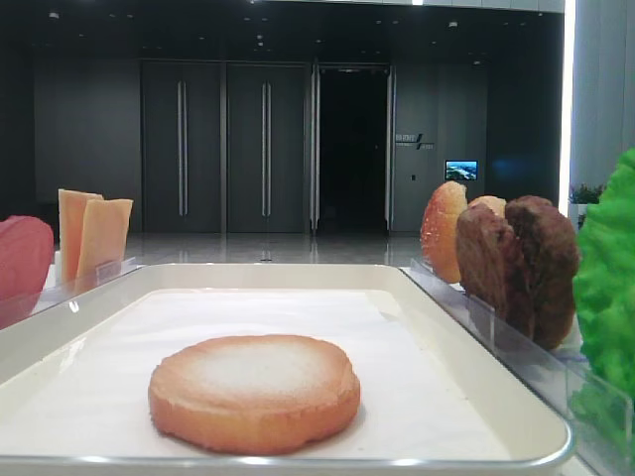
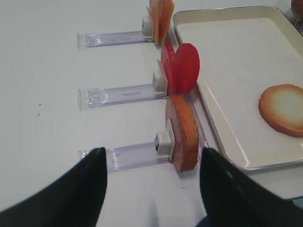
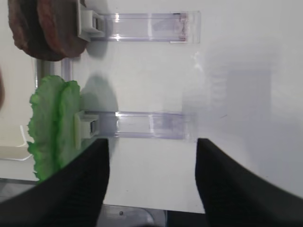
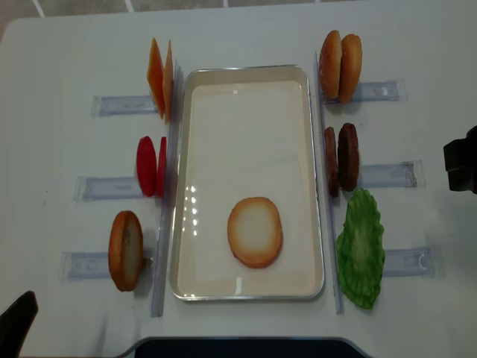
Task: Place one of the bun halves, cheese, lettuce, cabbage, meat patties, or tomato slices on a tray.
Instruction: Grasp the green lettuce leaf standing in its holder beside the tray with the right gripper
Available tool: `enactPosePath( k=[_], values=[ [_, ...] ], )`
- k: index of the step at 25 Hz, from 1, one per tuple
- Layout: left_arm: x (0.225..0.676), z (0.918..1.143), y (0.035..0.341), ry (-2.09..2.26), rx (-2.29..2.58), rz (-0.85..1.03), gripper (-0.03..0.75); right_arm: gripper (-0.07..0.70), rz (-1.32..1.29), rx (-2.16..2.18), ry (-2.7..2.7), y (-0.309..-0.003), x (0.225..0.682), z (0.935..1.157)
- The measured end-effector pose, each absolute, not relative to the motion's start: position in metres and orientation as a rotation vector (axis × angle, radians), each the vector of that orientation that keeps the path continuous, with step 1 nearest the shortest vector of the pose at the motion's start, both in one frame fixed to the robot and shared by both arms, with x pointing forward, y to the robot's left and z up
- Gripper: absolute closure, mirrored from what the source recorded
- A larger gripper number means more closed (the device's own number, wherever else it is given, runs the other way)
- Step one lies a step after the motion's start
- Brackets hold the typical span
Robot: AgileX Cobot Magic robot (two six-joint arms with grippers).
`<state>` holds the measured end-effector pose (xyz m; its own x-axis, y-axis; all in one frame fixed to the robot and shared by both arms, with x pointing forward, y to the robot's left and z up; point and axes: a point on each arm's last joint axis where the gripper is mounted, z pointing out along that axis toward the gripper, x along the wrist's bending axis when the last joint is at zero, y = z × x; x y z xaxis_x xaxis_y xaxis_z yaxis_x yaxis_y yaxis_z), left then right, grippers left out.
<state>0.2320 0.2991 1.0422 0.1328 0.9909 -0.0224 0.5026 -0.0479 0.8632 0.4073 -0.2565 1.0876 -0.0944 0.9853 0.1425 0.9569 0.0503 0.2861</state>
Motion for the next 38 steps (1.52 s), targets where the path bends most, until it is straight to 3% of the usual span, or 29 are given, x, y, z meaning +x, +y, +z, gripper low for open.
enactPosePath(
  k=[8,20,38],
  values=[
    [0.232,1.042,0.299,1.468,1.657,0.818,0.244,0.216,0.553,2.092,2.278,-0.231,0.399,1.089],
    [0.232,1.042,0.299,1.460,1.667,0.824,0.244,0.216,0.342,2.059,2.385,-0.178,0.387,1.069],
    [0.232,1.042,0.299,1.460,1.667,0.824,0.244,0.216,0.297,2.026,2.352,-0.156,0.419,1.037]
  ],
)
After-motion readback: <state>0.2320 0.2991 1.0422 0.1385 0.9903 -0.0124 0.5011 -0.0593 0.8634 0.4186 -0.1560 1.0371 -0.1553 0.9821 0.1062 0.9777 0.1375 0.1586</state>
